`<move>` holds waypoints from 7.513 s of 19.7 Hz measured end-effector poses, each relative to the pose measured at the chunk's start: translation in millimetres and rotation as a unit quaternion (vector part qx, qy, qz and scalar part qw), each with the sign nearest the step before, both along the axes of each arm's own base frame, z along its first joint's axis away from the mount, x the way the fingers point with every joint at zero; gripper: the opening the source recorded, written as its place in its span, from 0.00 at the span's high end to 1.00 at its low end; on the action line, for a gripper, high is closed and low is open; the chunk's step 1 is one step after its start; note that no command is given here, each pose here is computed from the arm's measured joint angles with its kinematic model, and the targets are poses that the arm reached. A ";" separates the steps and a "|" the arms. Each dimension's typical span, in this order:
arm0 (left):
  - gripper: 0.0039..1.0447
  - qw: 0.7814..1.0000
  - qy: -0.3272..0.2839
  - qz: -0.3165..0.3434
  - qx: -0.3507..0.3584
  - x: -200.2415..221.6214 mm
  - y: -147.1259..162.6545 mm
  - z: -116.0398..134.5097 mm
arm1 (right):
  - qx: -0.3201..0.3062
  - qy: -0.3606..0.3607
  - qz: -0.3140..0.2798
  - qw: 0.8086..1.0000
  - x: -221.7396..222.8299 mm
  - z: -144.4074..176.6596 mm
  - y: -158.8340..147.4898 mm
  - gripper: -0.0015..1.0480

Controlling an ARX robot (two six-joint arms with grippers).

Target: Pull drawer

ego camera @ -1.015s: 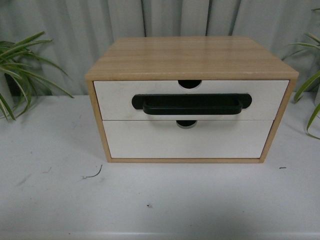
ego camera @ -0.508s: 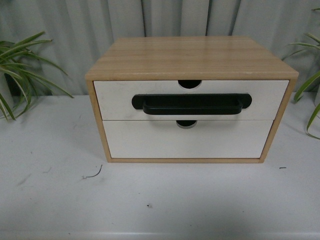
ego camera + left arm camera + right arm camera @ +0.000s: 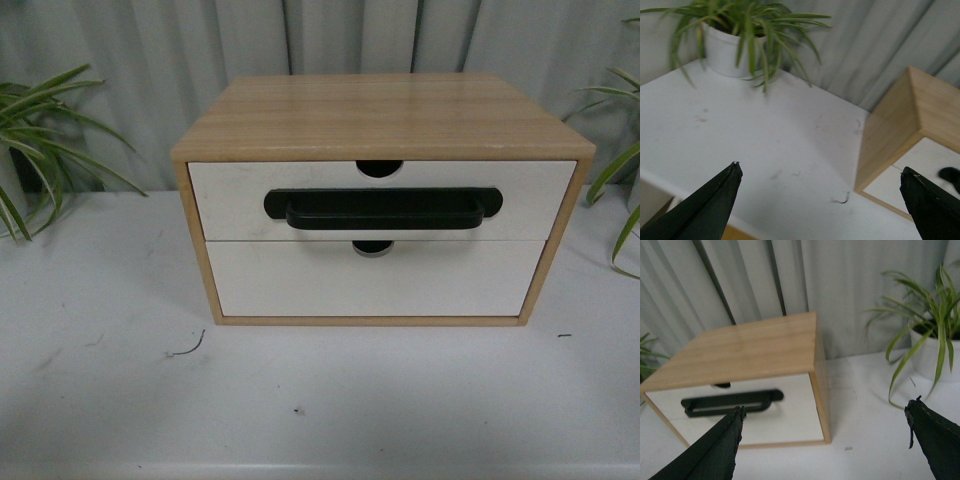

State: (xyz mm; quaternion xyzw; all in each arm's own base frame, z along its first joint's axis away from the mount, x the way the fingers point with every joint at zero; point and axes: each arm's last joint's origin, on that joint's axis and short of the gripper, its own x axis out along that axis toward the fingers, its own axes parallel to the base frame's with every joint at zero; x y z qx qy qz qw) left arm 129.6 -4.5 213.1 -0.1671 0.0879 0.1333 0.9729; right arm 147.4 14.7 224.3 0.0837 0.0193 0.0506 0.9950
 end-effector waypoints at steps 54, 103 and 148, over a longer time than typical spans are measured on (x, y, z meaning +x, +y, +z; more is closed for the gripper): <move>0.06 0.671 0.218 -0.564 0.428 226.4 -224.0 -44.6 | -0.649 -0.012 0.454 0.610 200.7 -87.3 76.0 0.06; 0.06 0.978 0.094 -0.187 0.013 156.1 9.9 31.8 | -0.253 0.154 0.146 0.944 162.3 18.2 -15.7 0.06; 0.99 0.974 -0.094 -0.131 0.161 -21.4 4.7 -43.8 | -0.091 -0.025 -0.051 0.994 -38.1 -54.9 -14.7 0.98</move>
